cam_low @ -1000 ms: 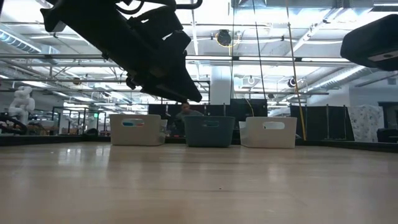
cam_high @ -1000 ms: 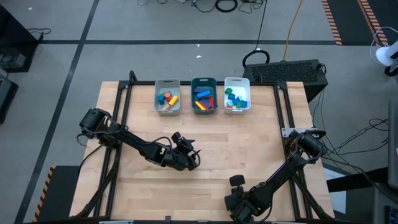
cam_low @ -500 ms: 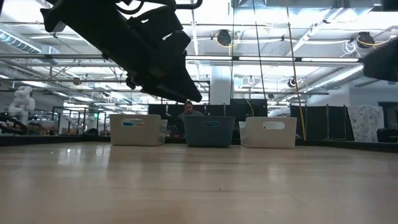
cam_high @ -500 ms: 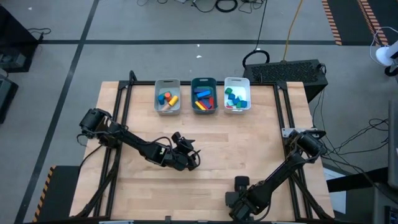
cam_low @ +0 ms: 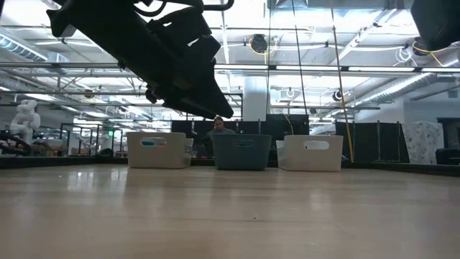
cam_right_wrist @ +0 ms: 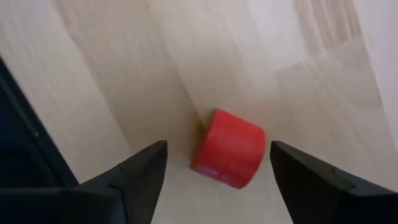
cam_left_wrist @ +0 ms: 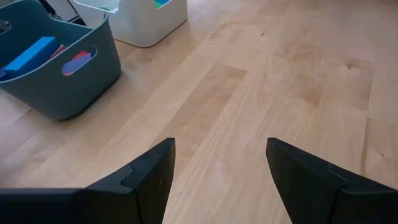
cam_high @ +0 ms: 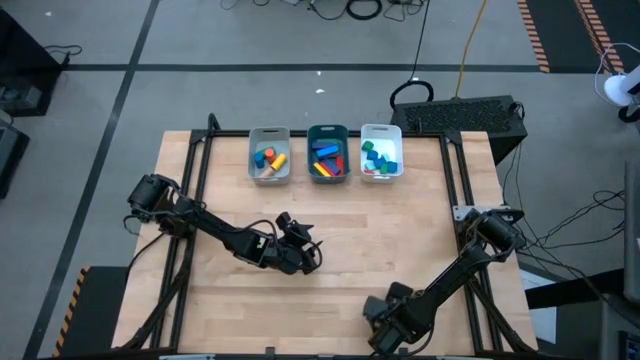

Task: Sort blocks by size
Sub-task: Put the red half-circle block into the white bin

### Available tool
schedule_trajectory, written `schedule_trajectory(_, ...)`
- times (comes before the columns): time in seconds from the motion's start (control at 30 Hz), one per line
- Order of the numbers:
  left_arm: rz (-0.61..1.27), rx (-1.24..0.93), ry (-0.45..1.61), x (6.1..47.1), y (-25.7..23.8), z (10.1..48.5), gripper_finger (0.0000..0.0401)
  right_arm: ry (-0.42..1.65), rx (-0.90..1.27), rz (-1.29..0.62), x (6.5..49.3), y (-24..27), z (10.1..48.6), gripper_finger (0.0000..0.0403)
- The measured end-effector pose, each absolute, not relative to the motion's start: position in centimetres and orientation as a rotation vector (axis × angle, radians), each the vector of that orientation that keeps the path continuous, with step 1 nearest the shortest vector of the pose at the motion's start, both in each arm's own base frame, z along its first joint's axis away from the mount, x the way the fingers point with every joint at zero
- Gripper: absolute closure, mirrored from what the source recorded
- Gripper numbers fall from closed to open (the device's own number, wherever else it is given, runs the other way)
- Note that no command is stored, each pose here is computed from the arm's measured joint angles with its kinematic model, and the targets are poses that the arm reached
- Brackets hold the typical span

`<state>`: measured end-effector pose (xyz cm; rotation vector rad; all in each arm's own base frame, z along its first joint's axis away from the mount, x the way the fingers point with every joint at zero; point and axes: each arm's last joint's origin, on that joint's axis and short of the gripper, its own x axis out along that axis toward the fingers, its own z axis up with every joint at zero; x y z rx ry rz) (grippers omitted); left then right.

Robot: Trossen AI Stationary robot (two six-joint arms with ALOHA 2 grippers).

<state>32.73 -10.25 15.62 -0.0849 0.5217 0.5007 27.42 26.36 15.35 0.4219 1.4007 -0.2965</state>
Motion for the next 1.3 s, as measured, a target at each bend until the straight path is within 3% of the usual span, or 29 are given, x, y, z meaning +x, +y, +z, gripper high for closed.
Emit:
schedule_trajectory(0.5,0.499,-0.085,0.523,32.7,-10.3,15.6,0.0148,1.406,0.457,-0.394,27.1,26.0,15.3,0.0216)
schedule_trajectory(0.83,0.496,-0.087,0.524,32.7,-10.3,15.6,0.0148,1.405,0.364,-0.456,26.7,25.3,15.3,0.0285)
schedule_trajectory(1.3,0.497,-0.086,0.524,32.7,-10.3,15.6,0.0148,1.351,0.158,-0.491,26.7,23.6,16.2,0.0288)
